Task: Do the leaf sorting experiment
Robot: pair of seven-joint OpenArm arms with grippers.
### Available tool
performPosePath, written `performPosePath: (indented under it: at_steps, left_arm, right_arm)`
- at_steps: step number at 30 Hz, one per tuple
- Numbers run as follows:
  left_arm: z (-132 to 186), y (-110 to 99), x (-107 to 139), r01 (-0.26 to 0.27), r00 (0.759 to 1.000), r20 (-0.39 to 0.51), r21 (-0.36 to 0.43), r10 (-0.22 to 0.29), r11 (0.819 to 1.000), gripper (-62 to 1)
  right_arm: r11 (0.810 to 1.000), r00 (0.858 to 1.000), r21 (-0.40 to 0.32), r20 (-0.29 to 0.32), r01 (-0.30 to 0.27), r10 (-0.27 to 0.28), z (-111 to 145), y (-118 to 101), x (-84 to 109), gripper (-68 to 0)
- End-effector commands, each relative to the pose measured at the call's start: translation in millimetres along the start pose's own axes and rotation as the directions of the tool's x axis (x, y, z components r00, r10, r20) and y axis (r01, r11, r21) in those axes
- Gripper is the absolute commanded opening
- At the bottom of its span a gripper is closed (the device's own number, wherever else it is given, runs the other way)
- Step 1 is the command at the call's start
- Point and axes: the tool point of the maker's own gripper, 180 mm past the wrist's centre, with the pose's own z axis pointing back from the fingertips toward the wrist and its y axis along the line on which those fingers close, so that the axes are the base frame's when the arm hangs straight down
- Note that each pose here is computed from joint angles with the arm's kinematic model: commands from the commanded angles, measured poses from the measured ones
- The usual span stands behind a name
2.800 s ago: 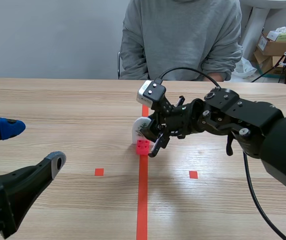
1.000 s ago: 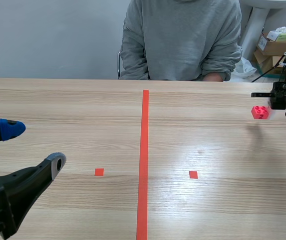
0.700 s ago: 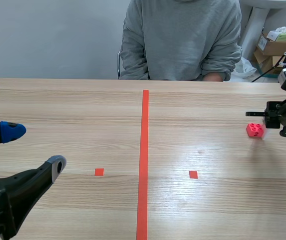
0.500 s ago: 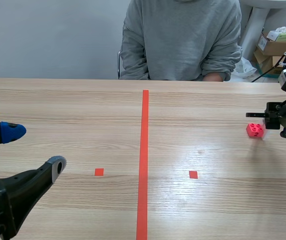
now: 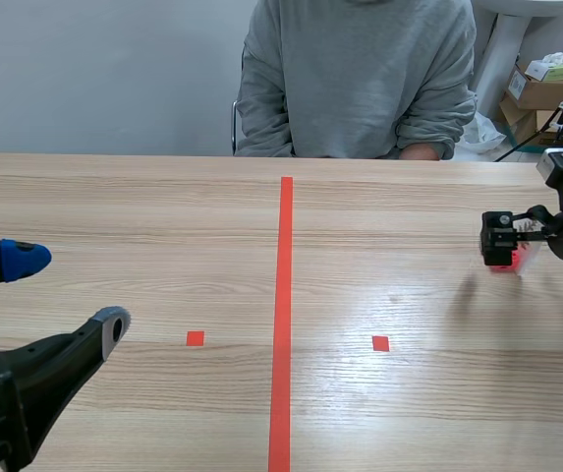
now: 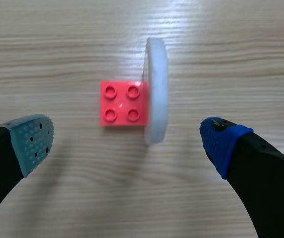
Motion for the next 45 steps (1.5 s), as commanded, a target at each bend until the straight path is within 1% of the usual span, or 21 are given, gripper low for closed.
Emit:
performPosePath:
  at_steps: [1, 3, 5, 6, 8, 10, 13, 15, 17, 18, 20, 21, 22, 23, 24, 26, 31, 33, 36, 41, 45]
  left_arm:
    - [0, -1, 11, 0.003, 0.999, 0.038, -0.002, -0.003, 1.000, -0.7]
    - [0, -1, 11, 0.003, 0.999, 0.038, -0.002, -0.003, 1.000, -0.7]
    - [0, -1, 11, 0.003, 0.999, 0.038, -0.002, -0.003, 1.000, -0.7]
    - [0, -1, 11, 0.003, 0.999, 0.039, -0.002, -0.003, 1.000, -0.7]
    - [0, -1, 11, 0.003, 0.999, 0.039, -0.002, -0.003, 1.000, -0.7]
    - [0, -1, 11, 0.003, 0.999, 0.039, -0.002, -0.003, 1.000, -0.7]
    - [0, -1, 11, 0.003, 0.999, 0.039, -0.002, -0.003, 1.000, -0.7]
    - [0, -1, 11, 0.003, 0.999, 0.039, -0.002, -0.003, 1.000, -0.7]
    - [0, -1, 11, 0.003, 0.999, 0.039, -0.002, -0.003, 1.000, -0.7]
    - [0, -1, 11, 0.003, 0.999, 0.039, -0.002, -0.003, 1.000, -0.7]
    - [0, -1, 11, 0.003, 0.999, 0.039, -0.002, -0.003, 1.000, -0.7]
    - [0, -1, 11, 0.003, 0.999, 0.039, -0.001, -0.003, 1.000, -0.7]
    - [0, -1, 11, 0.003, 0.999, 0.039, -0.001, -0.003, 1.000, -0.7]
    - [0, -1, 11, 0.003, 0.999, 0.039, -0.001, -0.003, 1.000, -0.7]
    - [0, -1, 11, 0.003, 0.999, 0.039, -0.001, -0.003, 1.000, -0.7]
    - [0, -1, 11, 0.003, 0.999, 0.039, -0.001, -0.003, 1.000, -0.7]
    - [0, -1, 11, 0.003, 0.999, 0.040, -0.002, -0.003, 1.000, -0.7]
    - [0, -1, 11, 0.003, 0.999, 0.040, -0.002, -0.003, 1.000, -0.7]
    - [0, -2, 11, 0.003, 0.999, 0.039, -0.005, -0.003, 1.000, -0.7]
    - [0, -7, 10, 0.001, 1.000, 0.031, -0.033, 0.000, 0.999, -0.7]
    - [0, -8, 9, 0.001, 1.000, 0.027, -0.036, 0.000, 0.999, -0.7]
  right_arm:
    - [1.000, 0.996, -0.028, 0.091, 0.002, 0.001, 18, -23, 32.6, -6.7]
    - [1.000, 0.992, -0.011, 0.123, -0.007, 0.008, 33, -28, 36.6, -6.8]
    - [0.999, 0.987, -0.004, 0.156, -0.037, 0.037, 50, -31, 38.0, -6.9]
    - [0.998, 0.982, -0.001, 0.177, -0.061, 0.061, 60, -31, 38.3, -6.9]
    - [0.993, 0.967, -0.001, 0.225, -0.120, 0.118, 81, -28, 38.2, -6.9]
    - [0.980, 0.943, 0.019, 0.277, -0.198, 0.185, 104, -16, 35.0, -6.9]
    - [0.945, 0.892, 0.073, 0.360, -0.319, 0.274, 137, 11, 27.7, -6.9]
    - [0.917, 0.858, 0.122, 0.418, -0.379, 0.299, 159, 31, 23.5, -6.9]
    - [0.888, 0.831, 0.174, 0.464, -0.426, 0.308, 179, 50, 18.6, -6.9]
    - [0.874, 0.823, 0.198, 0.476, -0.443, 0.310, 187, 58, 15.2, -6.9]
    - [0.844, 0.817, 0.255, 0.488, -0.471, 0.308, 201, 75, 6.8, -6.9]
    - [0.825, 0.814, 0.286, 0.492, -0.487, 0.310, 207, 83, 1.6, -6.9]
    - [0.808, 0.813, 0.314, 0.494, -0.498, 0.308, 213, 90, -3.4, -6.9]
    - [0.798, 0.815, 0.331, 0.491, -0.503, 0.309, 217, 94, -8.2, -6.9]
    - [0.793, 0.816, 0.339, 0.486, -0.507, 0.314, 219, 97, -12.1, -6.9]
    - [0.787, 0.827, 0.357, 0.465, -0.502, 0.317, 222, 101, -22.6, -6.9]
    - [0.783, 0.864, 0.408, 0.394, -0.470, 0.313, 227, 106, -51.0, -6.9]
    - [0.780, 0.873, 0.424, 0.379, -0.460, 0.308, 230, 109, -58.1, -6.9]
    - [0.777, 0.877, 0.436, 0.373, -0.453, 0.302, 233, 111, -61.5, -6.9]
    - [0.777, 0.876, 0.434, 0.376, -0.455, 0.303, 232, 111, -60.6, -6.9]
    - [0.777, 0.876, 0.434, 0.375, -0.455, 0.303, 232, 111, -60.7, -6.9]
